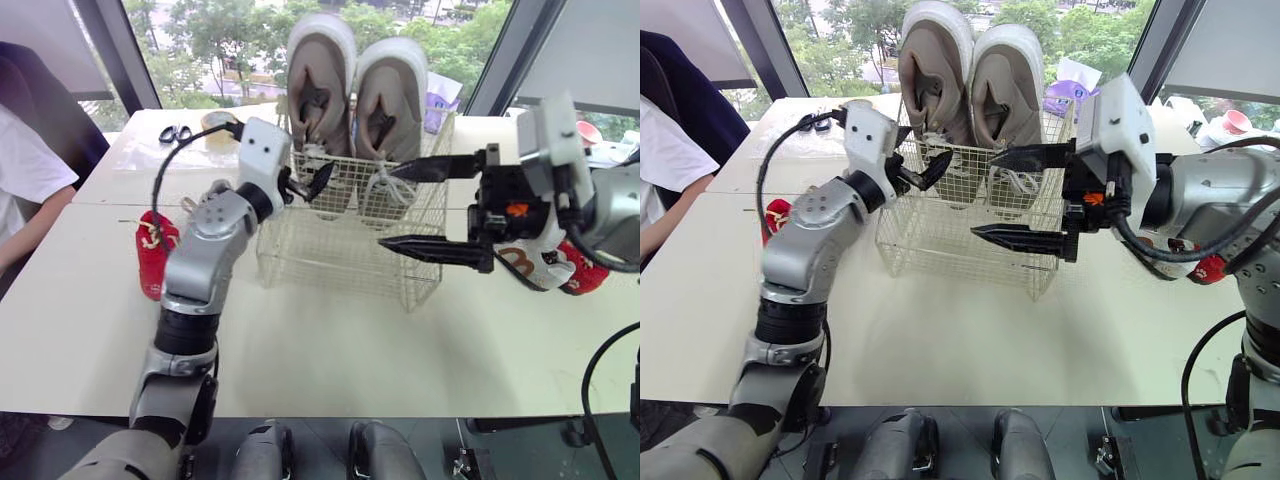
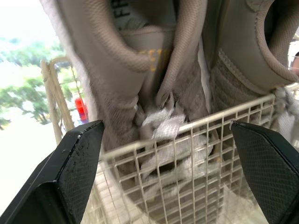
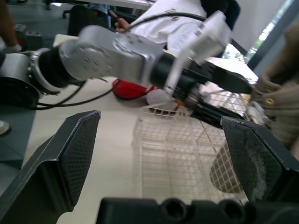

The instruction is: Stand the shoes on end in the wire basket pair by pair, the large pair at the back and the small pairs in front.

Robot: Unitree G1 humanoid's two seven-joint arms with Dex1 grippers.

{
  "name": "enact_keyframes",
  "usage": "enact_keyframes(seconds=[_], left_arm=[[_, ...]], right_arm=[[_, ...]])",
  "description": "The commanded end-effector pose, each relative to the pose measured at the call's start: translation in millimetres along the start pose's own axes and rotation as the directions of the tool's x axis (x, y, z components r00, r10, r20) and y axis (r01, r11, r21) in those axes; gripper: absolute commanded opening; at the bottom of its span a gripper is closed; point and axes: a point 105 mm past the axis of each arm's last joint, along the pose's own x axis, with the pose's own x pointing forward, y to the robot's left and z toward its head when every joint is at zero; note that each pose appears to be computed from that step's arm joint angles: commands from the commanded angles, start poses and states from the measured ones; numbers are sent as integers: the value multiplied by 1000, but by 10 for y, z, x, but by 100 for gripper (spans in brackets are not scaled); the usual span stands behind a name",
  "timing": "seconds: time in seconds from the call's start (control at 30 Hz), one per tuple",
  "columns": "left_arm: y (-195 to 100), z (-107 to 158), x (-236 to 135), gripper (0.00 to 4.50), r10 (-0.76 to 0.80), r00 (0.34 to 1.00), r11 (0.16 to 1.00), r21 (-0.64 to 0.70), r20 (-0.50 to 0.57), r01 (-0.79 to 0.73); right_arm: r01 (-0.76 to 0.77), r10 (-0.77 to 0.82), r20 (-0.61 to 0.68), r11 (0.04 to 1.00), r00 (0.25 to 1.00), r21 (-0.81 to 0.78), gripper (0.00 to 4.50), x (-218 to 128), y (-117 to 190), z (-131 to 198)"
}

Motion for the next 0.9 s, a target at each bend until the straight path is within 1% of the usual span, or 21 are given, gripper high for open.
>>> enact_keyframes(seconds=[0.03,0.1,0.17,0.27,0.33,0.43,0.5,0.53,0.6,0.7,0.73,0.8,0.9], left_arm=[[68,408,-209,441,-62,995,998,28,73,60],[157,535,-317,441,-77,994,997,33,74,75],[201,613,-409,441,-124,991,992,11,59,123],[164,653,-597,441,-277,960,957,-84,34,279],[115,624,-725,441,-375,927,919,-131,11,373],[-105,563,-965,441,-575,818,806,-178,-14,564],[-188,540,-1045,441,-641,768,754,-198,-15,626],[-211,527,-1062,441,-657,754,740,-205,-17,641],[-256,492,-1085,441,-687,726,713,-214,-22,668],[-322,458,-1097,441,-717,697,683,-220,-20,697],[-342,445,-1097,441,-722,692,678,-221,-21,701],[-374,408,-1098,441,-725,688,676,-221,-27,703],[-383,382,-1094,441,-716,697,686,-219,-36,694]], right_arm=[[160,-160,18,987,987,-29,450,-235,-223,120],[270,-270,-2,963,963,-9,450,-380,-388,92],[374,-373,-38,927,927,5,450,-543,-535,18],[517,-507,-135,854,851,55,450,-811,-711,-214],[611,-584,-232,789,778,64,450,-1010,-810,-440],[756,-670,-400,647,625,96,450,-1435,-917,-922],[804,-681,-471,583,561,116,450,-1631,-914,-1164],[815,-677,-496,566,544,122,450,-1700,-899,-1260],[826,-652,-536,536,537,175,450,-1795,-843,-1456],[826,-609,-589,527,531,200,450,-1855,-764,-1706],[829,-600,-602,519,528,210,450,-1879,-749,-1786],[853,-603,-631,482,488,199,450,-1972,-762,-1964],[849,-586,-636,476,501,230,450,-1979,-756,-2075]])
